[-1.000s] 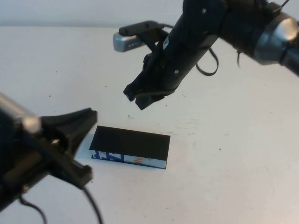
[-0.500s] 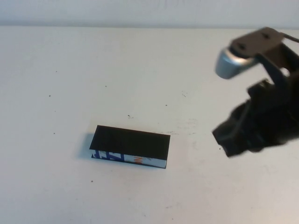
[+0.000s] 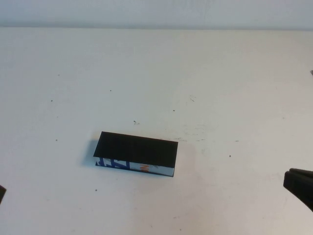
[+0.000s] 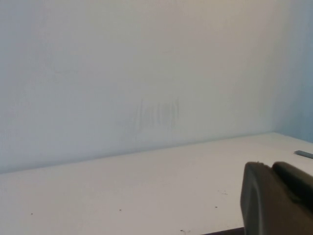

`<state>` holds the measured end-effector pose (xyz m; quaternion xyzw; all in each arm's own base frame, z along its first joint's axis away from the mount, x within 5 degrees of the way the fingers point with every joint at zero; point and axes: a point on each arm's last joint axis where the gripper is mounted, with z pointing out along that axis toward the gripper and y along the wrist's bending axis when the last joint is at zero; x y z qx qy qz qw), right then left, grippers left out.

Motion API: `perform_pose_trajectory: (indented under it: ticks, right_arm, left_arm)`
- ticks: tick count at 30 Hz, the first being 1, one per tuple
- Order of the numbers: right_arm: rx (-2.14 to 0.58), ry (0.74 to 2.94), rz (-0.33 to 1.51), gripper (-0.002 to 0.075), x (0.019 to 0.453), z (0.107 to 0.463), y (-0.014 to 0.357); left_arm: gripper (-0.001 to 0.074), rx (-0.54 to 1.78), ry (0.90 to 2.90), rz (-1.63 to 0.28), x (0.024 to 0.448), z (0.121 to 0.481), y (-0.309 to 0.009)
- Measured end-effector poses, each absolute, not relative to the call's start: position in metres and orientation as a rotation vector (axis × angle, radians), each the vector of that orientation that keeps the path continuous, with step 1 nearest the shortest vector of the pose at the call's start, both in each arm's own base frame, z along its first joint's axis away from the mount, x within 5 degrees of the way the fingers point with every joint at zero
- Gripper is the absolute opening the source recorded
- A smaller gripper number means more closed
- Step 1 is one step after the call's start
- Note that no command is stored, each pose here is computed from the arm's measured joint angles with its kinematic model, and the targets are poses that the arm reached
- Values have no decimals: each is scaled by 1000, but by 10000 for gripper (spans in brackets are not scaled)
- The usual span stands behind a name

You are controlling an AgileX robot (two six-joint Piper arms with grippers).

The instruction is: Return glasses to glasses case

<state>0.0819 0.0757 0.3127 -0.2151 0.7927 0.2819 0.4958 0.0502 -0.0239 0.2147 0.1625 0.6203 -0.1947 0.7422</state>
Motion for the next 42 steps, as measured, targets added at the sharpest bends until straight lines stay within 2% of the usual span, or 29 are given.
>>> perform_pose_trajectory:
  ticks: [5,15,20,23,28,34,38,42]
  right_arm:
    - [-443,1878,689,-11,82,284,72]
    - [-523,2101,638,-11,74,233,69]
    - [-552,2081,596,-11,75,233,68]
    - [-533,1973,549,-11,80,236,65]
    - [-245,1831,397,-11,87,224,38]
    - [38,1715,218,-11,69,199,9]
    - [110,1654,190,-11,59,193,5]
    - [98,1715,197,-11,56,186,7]
  left_arm:
    - [-1,364,1359,-420,50,215,-24]
    - [-1,368,1361,-420,50,214,-24]
    - [-1,369,1362,-421,50,214,-24]
    - [-1,369,1362,-421,50,214,-24]
    - [-1,369,1362,-421,50,214,-24]
    - [-1,369,1362,-421,50,214,-24]
    - [-1,369,1362,-421,50,214,-24]
    - [-1,369,1361,-421,50,214,-24]
